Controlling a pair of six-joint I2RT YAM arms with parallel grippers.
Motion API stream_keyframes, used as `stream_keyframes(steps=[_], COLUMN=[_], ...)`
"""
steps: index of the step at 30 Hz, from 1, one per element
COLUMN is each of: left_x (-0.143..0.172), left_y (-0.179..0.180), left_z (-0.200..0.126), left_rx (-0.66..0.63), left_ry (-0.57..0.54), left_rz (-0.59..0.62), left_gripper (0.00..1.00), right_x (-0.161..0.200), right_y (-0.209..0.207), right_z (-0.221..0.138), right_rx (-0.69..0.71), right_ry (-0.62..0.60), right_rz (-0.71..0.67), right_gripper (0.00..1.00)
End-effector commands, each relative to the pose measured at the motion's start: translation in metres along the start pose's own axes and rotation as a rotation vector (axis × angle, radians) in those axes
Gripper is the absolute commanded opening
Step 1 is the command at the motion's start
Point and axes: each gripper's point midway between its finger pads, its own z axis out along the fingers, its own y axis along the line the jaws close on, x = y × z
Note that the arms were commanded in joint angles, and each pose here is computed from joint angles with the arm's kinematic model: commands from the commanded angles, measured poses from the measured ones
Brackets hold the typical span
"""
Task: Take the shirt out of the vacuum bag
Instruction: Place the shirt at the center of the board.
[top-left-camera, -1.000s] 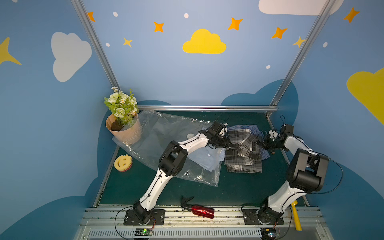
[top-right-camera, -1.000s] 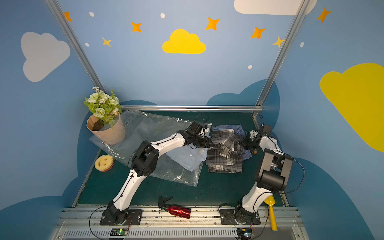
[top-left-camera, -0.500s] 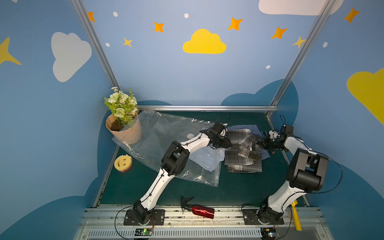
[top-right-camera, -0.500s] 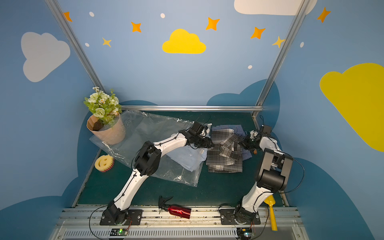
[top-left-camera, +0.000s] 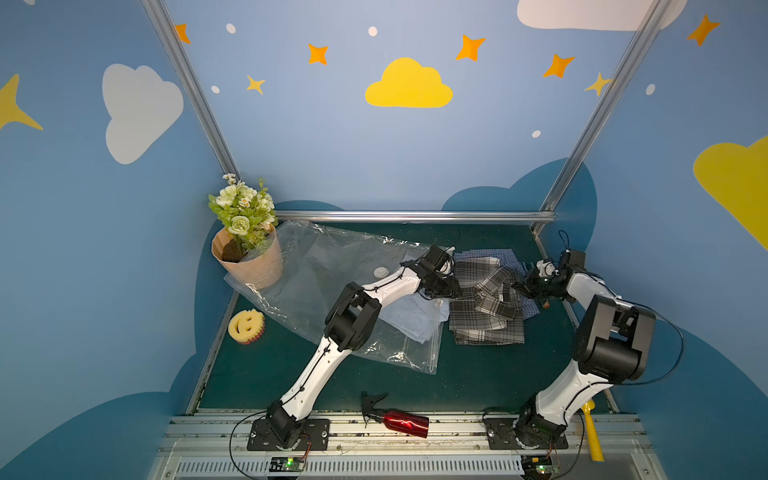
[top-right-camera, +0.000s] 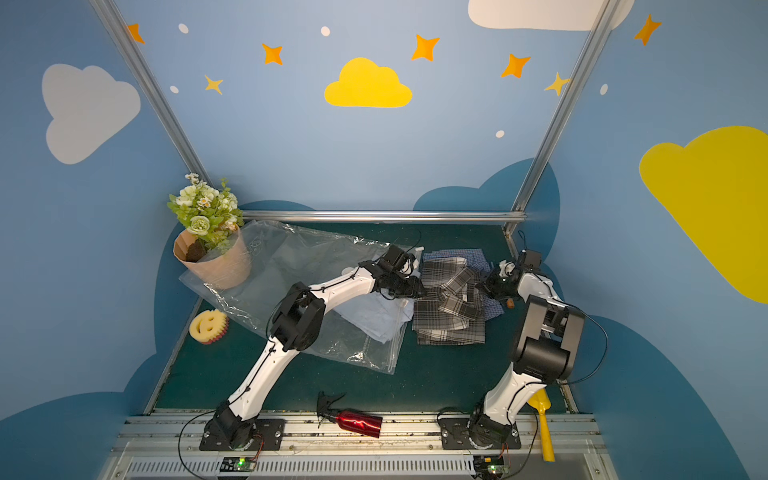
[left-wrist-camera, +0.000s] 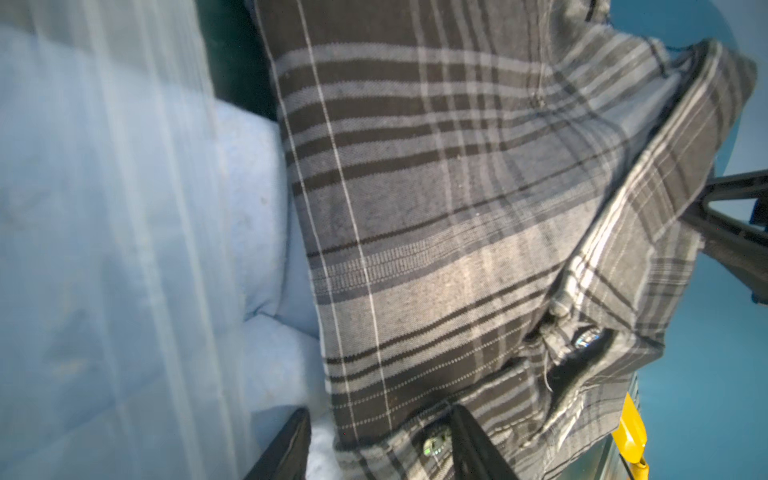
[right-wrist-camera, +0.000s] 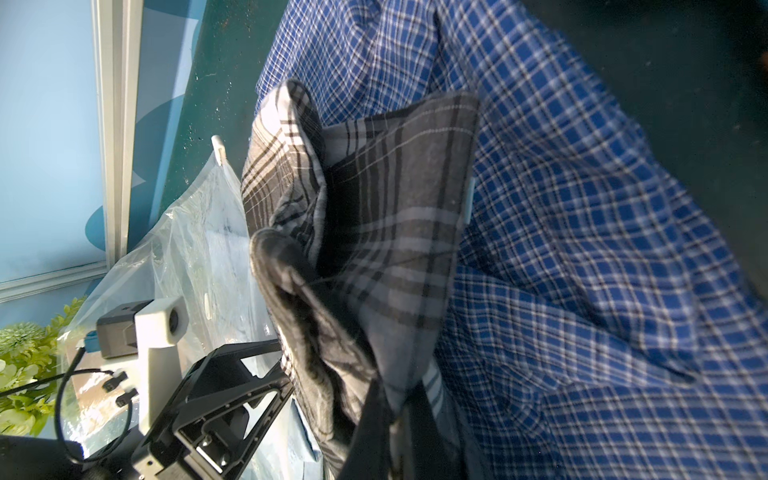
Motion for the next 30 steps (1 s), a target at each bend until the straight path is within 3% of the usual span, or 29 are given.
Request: stream_keyframes(steps=[1, 5, 10, 13, 30], left_x=[-0.001, -0.004, -0.010, -0.011, -0.034], left_y=[-0.001, -0.009, -0.023, -0.031, -0.086], left_z=[0.001, -0.005, -0.013, -0.017, -0.055], left_rx=[0.000, 0.013, 0.028, 0.041, 0.087], left_ry=[0.006, -0.005, -0.024, -0.026, -0.089], left_rz=[0.001, 0.012, 0.032, 0.043, 0.111], left_gripper=[0.43, 0.36, 0.17, 0.11, 0.10], right_x=[0.003, 0.004, 0.003, 0.003, -0.005], right_y=[0.007, 0.009, 0.012, 0.013, 0.055], right_z=[0.007, 0.008, 0.004, 0.003, -0.036], right_rx=[-0.036, -0.038, -0.037, -0.039, -0.116], right_ry=[0.013, 0.016, 0.007, 0.007, -0.059], right_rz=[-0.003, -0.007, -0.012, -0.012, -0.060], right_gripper=[0.00, 0.00, 0.00, 0.00, 0.00])
